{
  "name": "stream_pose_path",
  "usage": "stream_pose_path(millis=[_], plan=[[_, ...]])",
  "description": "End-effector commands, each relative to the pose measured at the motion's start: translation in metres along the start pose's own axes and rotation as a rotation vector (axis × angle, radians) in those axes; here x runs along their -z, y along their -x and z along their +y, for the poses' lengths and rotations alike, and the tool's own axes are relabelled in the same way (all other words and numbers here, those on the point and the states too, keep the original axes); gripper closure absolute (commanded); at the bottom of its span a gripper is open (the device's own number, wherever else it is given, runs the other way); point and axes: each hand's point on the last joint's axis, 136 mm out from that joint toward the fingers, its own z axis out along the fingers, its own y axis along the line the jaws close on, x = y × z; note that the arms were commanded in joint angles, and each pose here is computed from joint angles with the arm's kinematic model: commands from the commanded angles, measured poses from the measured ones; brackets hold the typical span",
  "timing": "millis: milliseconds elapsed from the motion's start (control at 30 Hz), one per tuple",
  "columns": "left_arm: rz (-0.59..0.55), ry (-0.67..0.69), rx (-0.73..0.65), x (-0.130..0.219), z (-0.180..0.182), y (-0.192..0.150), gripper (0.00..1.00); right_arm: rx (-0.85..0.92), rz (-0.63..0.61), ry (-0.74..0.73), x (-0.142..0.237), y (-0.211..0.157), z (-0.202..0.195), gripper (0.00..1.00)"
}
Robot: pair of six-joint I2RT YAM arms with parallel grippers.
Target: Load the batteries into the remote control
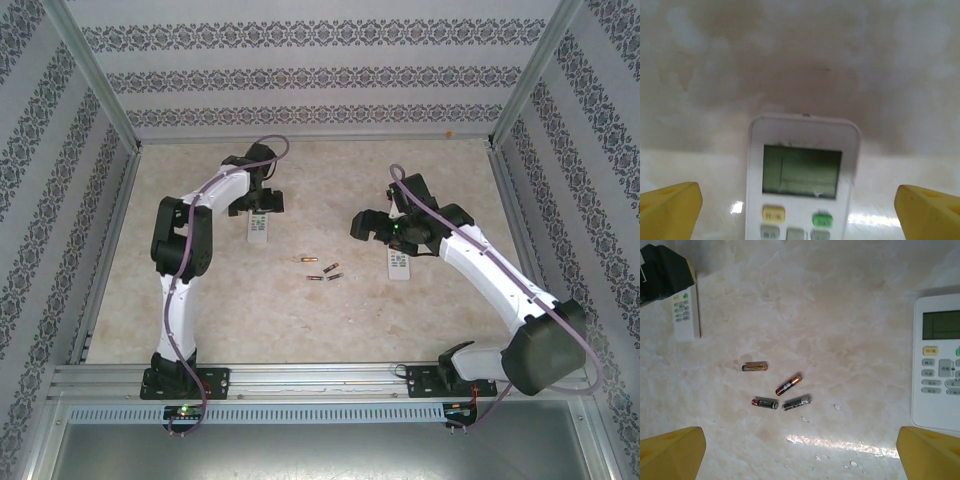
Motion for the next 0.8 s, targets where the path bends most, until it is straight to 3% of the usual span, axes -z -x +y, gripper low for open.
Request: stream_pose_path(millis=[0, 233, 433, 567, 767], plan=[[0.076, 0.065, -0.051, -0.008, 0.006, -0.011, 0.06, -0.025, -0.023, -0.022, 0.009, -0.006, -0.006, 0.02], [0.143, 0.025, -0.047, -0.026, -0.004, -0.019, 0.28, -0.045, -0.059, -0.032, 0.019, -0.005, -0.009, 0.02], [0.128, -0.036, -0.008, -0.005, -0.007, -0.01, 0.44, -0.061, -0.082, 0.006, 0.025, 0.012, 0.003, 0.02], [0.07, -0.164, 0.041, 0.038, -0.014, 0.011, 0.49, -0.08, -0.101, 0.06, 0.035, 0.029, 0.017, 0.02], [-0.085, -0.664, 0.016, 0.173, -0.076, 0.044, 0.54, -0.066, -0.172, 0.199, 0.06, 0.059, 0.046, 0.02]])
